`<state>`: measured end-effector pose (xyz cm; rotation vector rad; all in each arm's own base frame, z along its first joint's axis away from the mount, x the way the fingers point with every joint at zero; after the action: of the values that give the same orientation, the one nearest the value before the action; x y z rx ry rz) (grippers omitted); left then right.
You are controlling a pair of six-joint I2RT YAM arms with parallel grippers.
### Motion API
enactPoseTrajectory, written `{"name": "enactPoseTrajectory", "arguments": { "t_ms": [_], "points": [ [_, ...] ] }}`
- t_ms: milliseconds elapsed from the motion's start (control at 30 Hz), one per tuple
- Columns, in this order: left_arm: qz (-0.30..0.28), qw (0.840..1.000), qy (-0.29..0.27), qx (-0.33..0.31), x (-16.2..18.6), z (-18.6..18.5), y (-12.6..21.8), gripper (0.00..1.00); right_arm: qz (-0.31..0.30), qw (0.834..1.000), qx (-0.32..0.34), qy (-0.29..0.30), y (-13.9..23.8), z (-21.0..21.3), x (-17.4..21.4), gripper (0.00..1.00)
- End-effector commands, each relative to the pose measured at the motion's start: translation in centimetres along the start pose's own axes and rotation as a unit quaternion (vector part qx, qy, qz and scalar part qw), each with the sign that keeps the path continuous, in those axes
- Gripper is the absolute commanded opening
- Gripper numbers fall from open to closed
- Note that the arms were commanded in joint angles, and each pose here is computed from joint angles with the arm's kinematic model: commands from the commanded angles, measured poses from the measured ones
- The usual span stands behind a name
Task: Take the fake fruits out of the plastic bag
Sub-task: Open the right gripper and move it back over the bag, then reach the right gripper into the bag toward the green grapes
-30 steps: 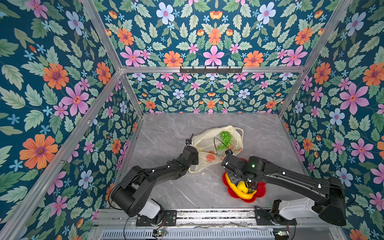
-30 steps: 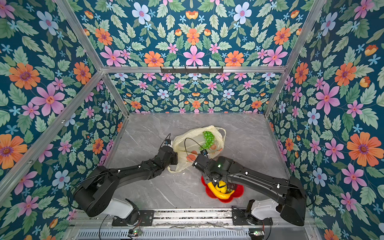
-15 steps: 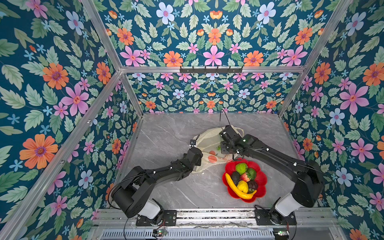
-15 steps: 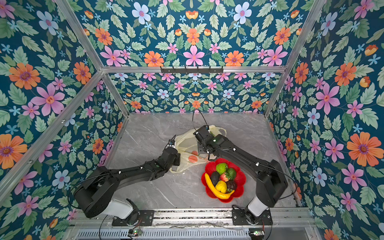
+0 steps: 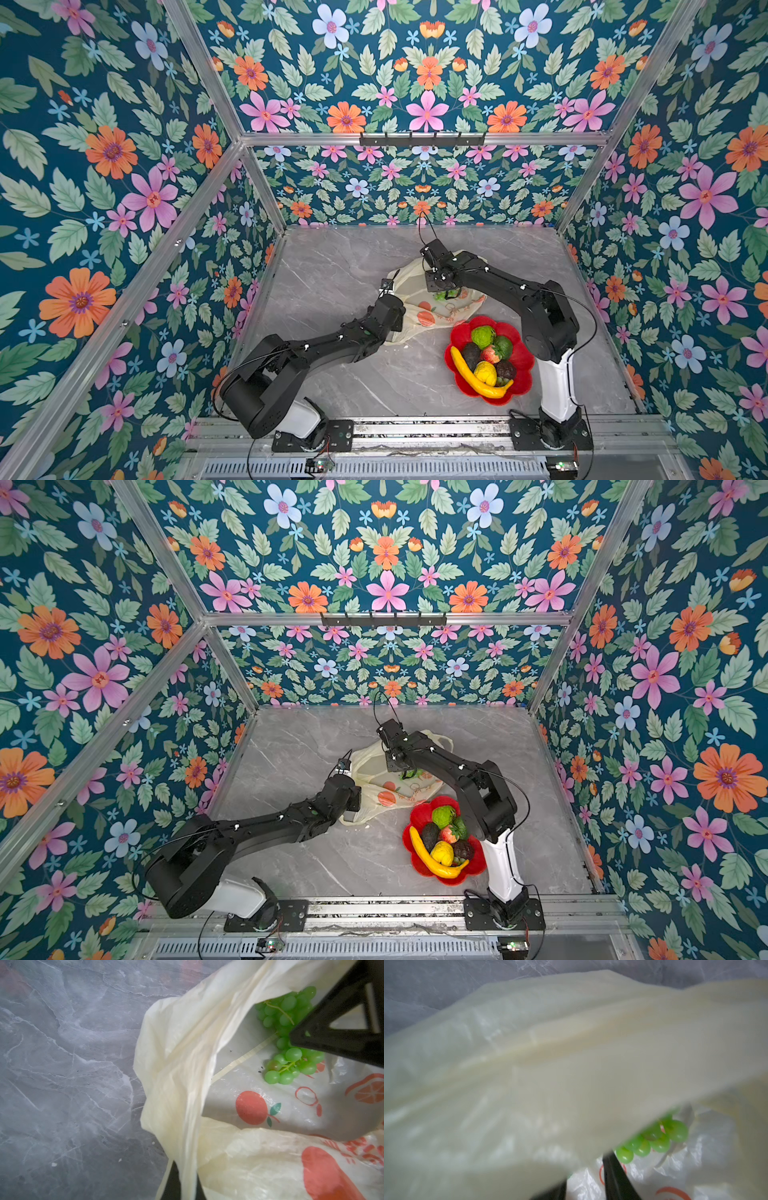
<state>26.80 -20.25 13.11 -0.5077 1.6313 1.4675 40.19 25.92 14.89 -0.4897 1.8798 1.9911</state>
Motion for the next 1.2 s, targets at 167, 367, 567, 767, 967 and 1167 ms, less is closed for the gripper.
{"name": "enactPoseTrajectory", "arguments": {
  "t_ms": [167, 367, 567, 767, 967, 1167],
  "points": [
    [-0.010, 1.000, -0.004, 0.012, -0.2, -0.3, 0.1, 0.05, -0.017, 0.996, 0.075, 0.036, -1.9, -0.4, -1.9, 0.27],
    [-0.009, 1.000, -0.006, 0.013, -0.2, -0.5, 0.1, 0.05, -0.049, 0.992, 0.102, 0.051, -1.9, -0.6, -3.0, 0.27],
    [-0.012, 1.000, -0.006, 0.015, -0.2, -0.5, 0.1, 0.05, -0.052, 0.990, 0.116, 0.068, -2.8, -0.5, -3.5, 0.26],
    [-0.012, 1.000, -0.006, 0.014, -0.2, -0.5, 0.1, 0.05, -0.055, 0.988, 0.123, 0.073, -3.1, -0.3, -3.9, 0.24],
    [-0.013, 1.000, -0.006, 0.014, -0.2, -0.5, 0.2, 0.05, -0.053, 0.987, 0.126, 0.079, -3.5, -0.2, -3.9, 0.23],
    [-0.011, 1.000, -0.007, 0.014, -0.2, -0.6, 0.1, 0.06, -0.052, 0.986, 0.133, 0.086, -4.1, -0.2, -3.9, 0.21]
  ]
}}
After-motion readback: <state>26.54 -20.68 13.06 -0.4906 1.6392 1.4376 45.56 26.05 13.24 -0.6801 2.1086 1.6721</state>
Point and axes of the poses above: each gripper's point midway between its finger pads, its own y axis back along the fingers, its own z axis along the line the jaws close on, x = y × z, the point moved 7 cm from there along y, back along the fingers, and after that the axes turned 10 degrees about -y, right-handed, at the moved point
